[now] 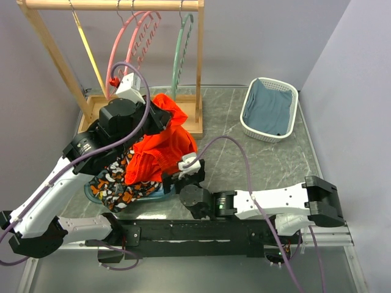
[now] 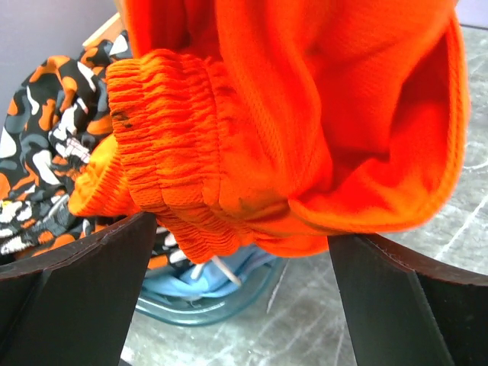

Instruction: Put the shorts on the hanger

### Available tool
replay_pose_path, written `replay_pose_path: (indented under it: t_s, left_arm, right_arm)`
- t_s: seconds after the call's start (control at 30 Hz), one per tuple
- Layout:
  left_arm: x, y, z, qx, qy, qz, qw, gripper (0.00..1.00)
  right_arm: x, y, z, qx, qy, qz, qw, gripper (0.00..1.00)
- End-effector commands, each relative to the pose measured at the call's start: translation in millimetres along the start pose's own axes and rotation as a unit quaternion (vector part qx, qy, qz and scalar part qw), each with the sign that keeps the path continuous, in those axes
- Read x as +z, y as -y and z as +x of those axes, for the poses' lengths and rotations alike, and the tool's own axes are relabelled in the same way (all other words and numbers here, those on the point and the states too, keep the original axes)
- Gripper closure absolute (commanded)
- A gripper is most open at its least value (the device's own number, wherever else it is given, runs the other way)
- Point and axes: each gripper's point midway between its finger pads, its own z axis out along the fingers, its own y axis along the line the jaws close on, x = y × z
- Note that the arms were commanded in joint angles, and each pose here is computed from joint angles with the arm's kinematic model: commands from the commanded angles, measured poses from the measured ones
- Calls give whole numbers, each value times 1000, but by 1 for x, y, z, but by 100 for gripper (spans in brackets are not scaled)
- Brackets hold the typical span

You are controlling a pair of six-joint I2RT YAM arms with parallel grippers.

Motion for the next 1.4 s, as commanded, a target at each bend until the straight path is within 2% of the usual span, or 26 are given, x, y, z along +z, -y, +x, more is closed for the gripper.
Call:
replay_pose_path:
  t_s: [0.0, 0.1, 0.3, 0.37, 0.4, 0.43, 0.5, 0.53, 0.6, 0.67, 0.7, 0.8, 0.83, 0.87, 0.97, 1.03, 1.13, 1.2, 1.27, 1.37]
  left_arm:
    - [4, 13, -13, -18, 30, 20, 999, 99]
    - [9, 11, -6, -13, 22, 17, 1000, 99]
    - [22, 4, 14, -1, -1, 8, 1000, 99]
    - [24, 4, 21, 5, -12, 10, 1000, 99]
    - [28, -1, 27, 12, -19, 4, 1000, 99]
    - [28, -3, 29, 15, -22, 2, 1000, 99]
    - [33, -9, 41, 29, -36, -5, 999, 99]
    - [35, -11, 45, 35, -42, -7, 998, 99]
    - [42, -20, 62, 52, -67, -18, 996, 99]
    - [49, -28, 74, 64, -83, -30, 994, 97]
    - [52, -35, 82, 73, -92, -41, 992, 94]
    - [57, -50, 98, 94, -113, -61, 987, 72]
    - [56, -56, 101, 101, -118, -72, 985, 58]
    - [57, -59, 104, 107, -121, -77, 984, 51]
    - [56, -62, 104, 126, -127, -80, 981, 34]
    - [54, -53, 96, 136, -123, -68, 981, 26]
    - [51, -37, 90, 155, -130, -45, 978, 21]
    - [49, -28, 93, 166, -139, -29, 976, 20]
    - [42, -18, 102, 172, -146, -13, 974, 20]
    - [37, -25, 131, 177, -163, -19, 970, 20]
  right_arm:
    - [4, -9, -23, 38, 31, 24, 999, 0]
    - [8, -7, 0, 25, 10, 44, 999, 0]
    - [9, 7, 6, 22, 8, 75, 997, 0]
    - [13, 22, 11, 18, -3, 93, 995, 9]
    - [13, 26, 5, 41, -1, 94, 995, 17]
    - [12, 33, 9, 40, -4, 97, 994, 45]
    - [8, 45, -2, 63, 3, 96, 993, 69]
    - [6, 50, 0, 64, 1, 96, 993, 89]
    - [-1, 59, -10, 82, 5, 94, 992, 100]
    - [-7, 70, -12, 81, 1, 100, 992, 100]
    - [-12, 74, -22, 104, 9, 97, 990, 100]
    - [-20, 91, -26, 113, -1, 100, 989, 100]
    - [-19, 97, -30, 121, -5, 103, 987, 100]
    - [-23, 106, -28, 109, -16, 111, 988, 100]
    - [-33, 124, -54, 120, -15, 125, 985, 100]
    - [-41, 134, -87, 130, 4, 123, 984, 100]
    - [-50, 152, -125, 126, 16, 131, 983, 100]
    - [-49, 161, -134, 101, 6, 147, 984, 100]
    - [-51, 167, -150, 91, 10, 162, 982, 100]
    - [-49, 173, -162, 79, 9, 175, 981, 100]
